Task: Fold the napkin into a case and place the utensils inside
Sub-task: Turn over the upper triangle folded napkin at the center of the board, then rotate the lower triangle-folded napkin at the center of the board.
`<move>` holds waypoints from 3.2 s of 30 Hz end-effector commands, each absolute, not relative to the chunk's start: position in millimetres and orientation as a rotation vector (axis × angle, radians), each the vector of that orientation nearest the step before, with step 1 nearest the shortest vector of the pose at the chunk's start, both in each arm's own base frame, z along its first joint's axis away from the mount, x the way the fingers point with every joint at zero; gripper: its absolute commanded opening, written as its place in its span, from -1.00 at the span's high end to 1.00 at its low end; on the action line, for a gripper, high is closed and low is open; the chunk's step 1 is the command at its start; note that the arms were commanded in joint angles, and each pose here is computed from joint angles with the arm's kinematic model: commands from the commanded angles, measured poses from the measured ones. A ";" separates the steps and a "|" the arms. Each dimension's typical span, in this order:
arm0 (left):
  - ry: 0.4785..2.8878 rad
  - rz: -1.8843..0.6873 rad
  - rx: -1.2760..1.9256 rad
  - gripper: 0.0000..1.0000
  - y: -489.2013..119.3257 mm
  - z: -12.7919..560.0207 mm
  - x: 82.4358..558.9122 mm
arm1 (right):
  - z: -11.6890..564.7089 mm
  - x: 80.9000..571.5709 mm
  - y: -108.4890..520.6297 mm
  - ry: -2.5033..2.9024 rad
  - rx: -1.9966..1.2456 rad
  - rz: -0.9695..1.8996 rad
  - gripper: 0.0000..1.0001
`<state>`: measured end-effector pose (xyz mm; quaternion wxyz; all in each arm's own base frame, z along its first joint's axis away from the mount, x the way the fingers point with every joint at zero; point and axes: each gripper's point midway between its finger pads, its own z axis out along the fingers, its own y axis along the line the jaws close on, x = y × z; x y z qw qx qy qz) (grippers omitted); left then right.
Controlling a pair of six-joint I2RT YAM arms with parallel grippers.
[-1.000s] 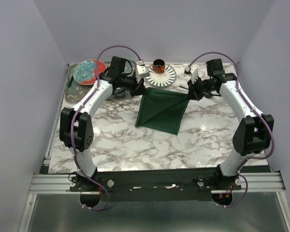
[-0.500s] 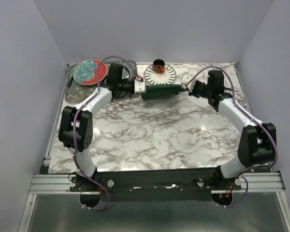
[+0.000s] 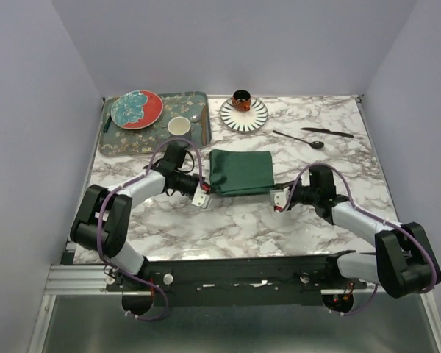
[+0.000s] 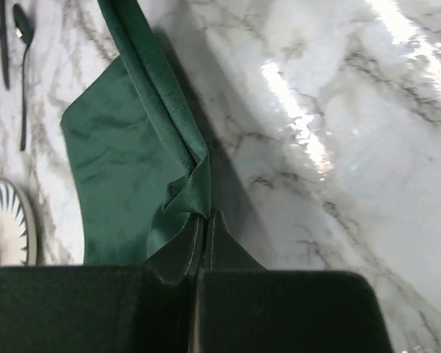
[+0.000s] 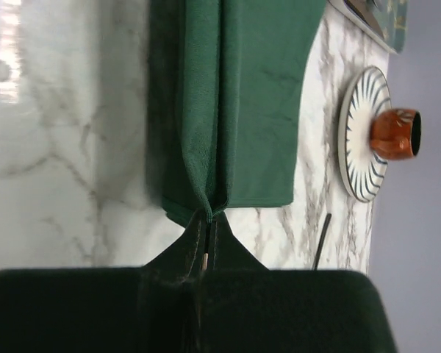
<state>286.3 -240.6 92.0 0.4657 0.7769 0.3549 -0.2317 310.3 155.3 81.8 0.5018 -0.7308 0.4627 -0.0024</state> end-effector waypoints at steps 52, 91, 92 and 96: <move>2.395 -0.889 0.496 0.22 -232.1 68.0 365.4 | 41.6 269.7 179.0 2.758 -0.779 0.865 0.00; 2.219 -0.382 1.426 0.14 -203.1 49.1 322.7 | 51.4 250.7 166.7 2.984 -0.364 1.017 -0.47; 2.230 -0.377 1.428 0.14 -201.9 45.8 321.3 | 49.3 253.0 167.2 2.992 -0.338 1.011 -0.46; 2.259 -0.360 1.487 0.14 -195.8 31.2 303.5 | 32.2 259.2 167.7 3.049 -0.274 0.996 -0.44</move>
